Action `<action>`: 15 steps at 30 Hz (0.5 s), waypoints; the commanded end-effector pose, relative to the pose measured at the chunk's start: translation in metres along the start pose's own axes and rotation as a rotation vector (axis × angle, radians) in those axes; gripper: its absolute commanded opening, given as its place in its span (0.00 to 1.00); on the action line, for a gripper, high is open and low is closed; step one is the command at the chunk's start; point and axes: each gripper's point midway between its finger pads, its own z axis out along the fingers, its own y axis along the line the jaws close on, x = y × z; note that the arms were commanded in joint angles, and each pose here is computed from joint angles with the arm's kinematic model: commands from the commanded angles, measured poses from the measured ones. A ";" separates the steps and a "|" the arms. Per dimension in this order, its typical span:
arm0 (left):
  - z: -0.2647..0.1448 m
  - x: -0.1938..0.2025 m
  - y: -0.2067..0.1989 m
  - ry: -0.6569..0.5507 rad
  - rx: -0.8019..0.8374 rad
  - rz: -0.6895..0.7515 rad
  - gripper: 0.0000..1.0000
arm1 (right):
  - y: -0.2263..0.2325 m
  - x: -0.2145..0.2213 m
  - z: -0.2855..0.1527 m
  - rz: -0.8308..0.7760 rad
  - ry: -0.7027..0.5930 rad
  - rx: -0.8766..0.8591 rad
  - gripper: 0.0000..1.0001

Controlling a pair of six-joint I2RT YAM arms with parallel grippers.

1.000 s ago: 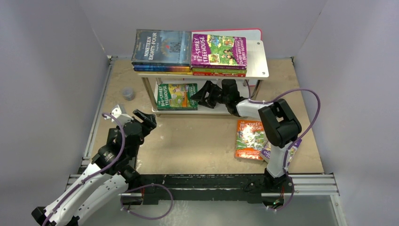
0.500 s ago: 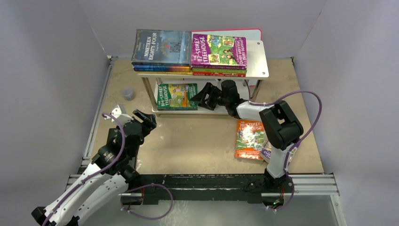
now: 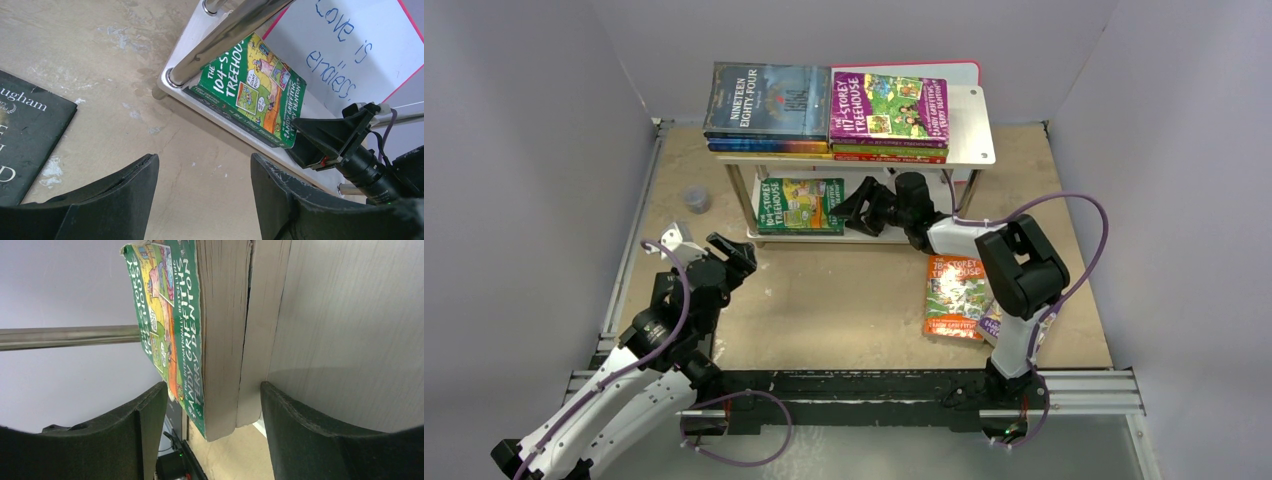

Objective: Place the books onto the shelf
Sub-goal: Place the book on the shelf.

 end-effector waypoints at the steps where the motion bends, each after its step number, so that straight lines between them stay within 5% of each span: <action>1: 0.002 -0.003 0.000 -0.017 -0.007 -0.013 0.66 | 0.040 0.026 -0.007 -0.006 0.081 -0.102 0.69; 15: 0.002 -0.001 -0.001 -0.011 -0.007 -0.012 0.66 | 0.037 0.028 -0.009 -0.011 0.055 -0.062 0.69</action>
